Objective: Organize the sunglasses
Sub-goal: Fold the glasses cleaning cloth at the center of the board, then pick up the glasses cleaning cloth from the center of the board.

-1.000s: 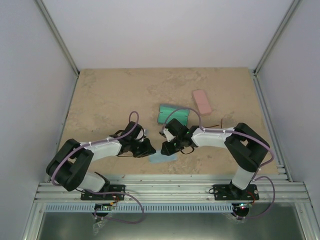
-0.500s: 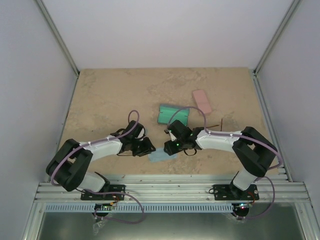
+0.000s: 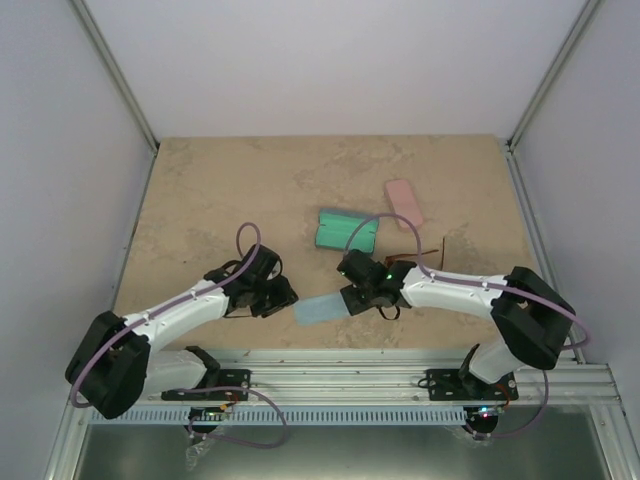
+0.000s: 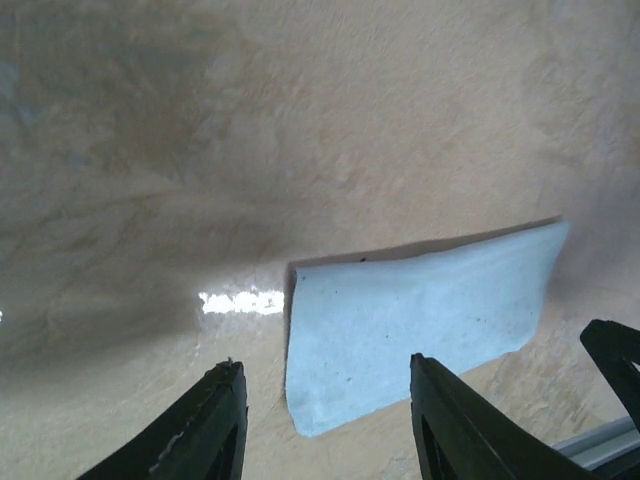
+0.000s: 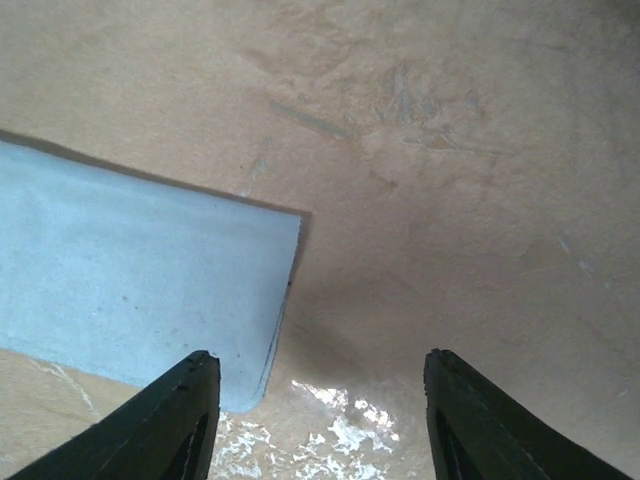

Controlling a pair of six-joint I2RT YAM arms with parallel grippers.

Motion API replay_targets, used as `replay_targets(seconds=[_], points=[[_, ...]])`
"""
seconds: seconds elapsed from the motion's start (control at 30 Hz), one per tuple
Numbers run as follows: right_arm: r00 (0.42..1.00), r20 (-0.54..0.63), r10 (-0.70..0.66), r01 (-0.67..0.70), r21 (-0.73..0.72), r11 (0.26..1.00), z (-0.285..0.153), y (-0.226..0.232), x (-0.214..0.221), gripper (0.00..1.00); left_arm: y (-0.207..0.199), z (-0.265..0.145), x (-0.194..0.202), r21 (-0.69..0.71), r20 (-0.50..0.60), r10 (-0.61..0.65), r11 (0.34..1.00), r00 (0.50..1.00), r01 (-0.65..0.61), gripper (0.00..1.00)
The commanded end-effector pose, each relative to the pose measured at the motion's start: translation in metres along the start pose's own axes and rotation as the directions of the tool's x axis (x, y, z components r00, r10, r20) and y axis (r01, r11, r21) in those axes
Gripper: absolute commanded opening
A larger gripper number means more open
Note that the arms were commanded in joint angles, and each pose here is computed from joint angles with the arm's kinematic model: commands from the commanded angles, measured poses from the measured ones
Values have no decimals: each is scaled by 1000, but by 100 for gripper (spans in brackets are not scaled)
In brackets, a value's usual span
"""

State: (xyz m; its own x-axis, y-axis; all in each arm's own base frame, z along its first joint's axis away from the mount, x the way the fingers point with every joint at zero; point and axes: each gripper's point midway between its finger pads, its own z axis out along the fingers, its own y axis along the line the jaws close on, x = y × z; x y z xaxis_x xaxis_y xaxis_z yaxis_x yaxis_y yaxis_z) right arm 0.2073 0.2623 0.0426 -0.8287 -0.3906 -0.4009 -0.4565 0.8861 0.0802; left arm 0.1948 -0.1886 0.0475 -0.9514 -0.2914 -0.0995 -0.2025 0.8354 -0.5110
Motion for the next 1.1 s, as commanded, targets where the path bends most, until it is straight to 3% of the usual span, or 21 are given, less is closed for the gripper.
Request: replay_targets(seconds=[0.0, 0.13, 0.63, 0.8, 1.07], points=[[999, -34, 0, 2, 63, 998, 7, -3, 5, 54, 12, 6, 13, -62, -11, -62, 996, 998, 61, 46], [998, -61, -20, 22, 31, 999, 16, 10, 8, 47, 9, 12, 16, -61, -6, -68, 996, 998, 67, 43], [999, -42, -23, 22, -10, 1000, 21, 22, 0, 42, 17, 33, 32, -93, -87, -61, 994, 994, 53, 27], [997, -66, -33, 32, -6, 999, 26, 23, 4, 42, 29, 31, 36, -181, -88, -66, 982, 994, 49, 23], [989, -138, -47, 44, -27, 999, 36, 23, 31, 23, 38, 36, 41, -234, -92, -64, 971, 994, 41, 20]])
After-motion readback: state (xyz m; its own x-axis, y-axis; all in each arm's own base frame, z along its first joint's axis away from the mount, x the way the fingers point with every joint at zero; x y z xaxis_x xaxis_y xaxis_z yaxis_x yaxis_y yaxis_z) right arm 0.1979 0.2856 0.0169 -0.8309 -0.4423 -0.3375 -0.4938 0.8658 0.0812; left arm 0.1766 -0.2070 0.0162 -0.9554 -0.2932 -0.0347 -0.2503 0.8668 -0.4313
